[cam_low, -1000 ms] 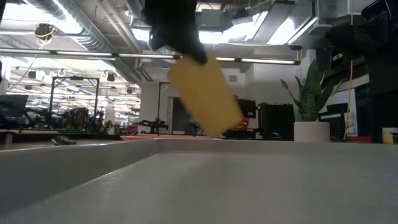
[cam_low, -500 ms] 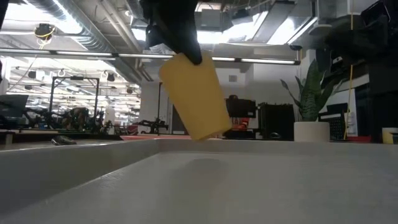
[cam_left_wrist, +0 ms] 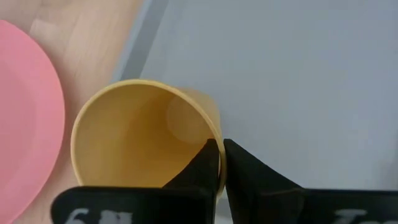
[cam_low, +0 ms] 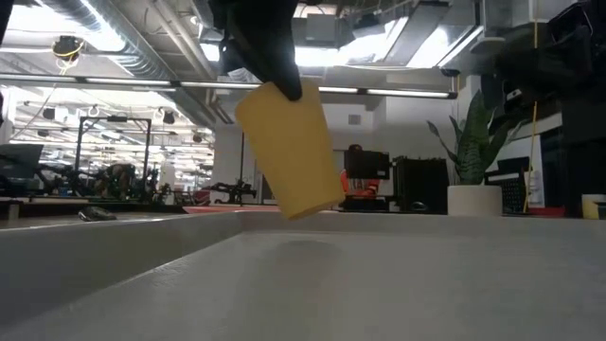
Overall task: Pick and place plate/cup/fork/spoon on tray
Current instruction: Put the yellow cup on the top left of the light blue serving tray
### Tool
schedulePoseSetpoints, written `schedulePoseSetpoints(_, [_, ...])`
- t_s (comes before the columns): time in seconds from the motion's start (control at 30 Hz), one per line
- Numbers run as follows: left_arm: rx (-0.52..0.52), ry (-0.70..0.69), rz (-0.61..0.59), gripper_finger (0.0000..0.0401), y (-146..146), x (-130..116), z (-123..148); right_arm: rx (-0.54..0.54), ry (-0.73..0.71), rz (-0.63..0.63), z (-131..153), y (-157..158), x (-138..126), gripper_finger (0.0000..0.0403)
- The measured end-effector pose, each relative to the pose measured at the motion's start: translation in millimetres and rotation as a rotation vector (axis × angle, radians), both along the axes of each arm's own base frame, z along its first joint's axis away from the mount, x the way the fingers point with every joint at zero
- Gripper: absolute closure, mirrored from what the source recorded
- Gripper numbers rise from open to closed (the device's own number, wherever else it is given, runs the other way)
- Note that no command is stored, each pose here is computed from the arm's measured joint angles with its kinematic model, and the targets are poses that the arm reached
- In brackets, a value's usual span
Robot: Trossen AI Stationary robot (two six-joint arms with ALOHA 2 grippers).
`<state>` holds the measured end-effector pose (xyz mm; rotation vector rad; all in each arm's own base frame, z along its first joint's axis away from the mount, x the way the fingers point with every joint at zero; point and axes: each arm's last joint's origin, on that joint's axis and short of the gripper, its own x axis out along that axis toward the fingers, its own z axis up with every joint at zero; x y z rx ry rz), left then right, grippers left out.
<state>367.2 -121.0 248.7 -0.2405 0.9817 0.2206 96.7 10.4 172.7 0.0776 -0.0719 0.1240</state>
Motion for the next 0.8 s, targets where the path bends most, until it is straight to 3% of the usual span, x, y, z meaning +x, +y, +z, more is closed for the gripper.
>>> schedulePoseSetpoints(0.63, [0.006, 0.011, -0.033, 0.0385, -4.1, -2.0, -0.4, 0.000, -0.001, 0.000, 0.1, 0.0, 0.0, 0.0347])
schedulePoseSetpoints(0.8, [0.000, 0.024, -0.011, 0.0366, -3.5, -3.2, -1.2, 0.000, -0.001, 0.000, 0.1, 0.0, 0.0, 0.0347])
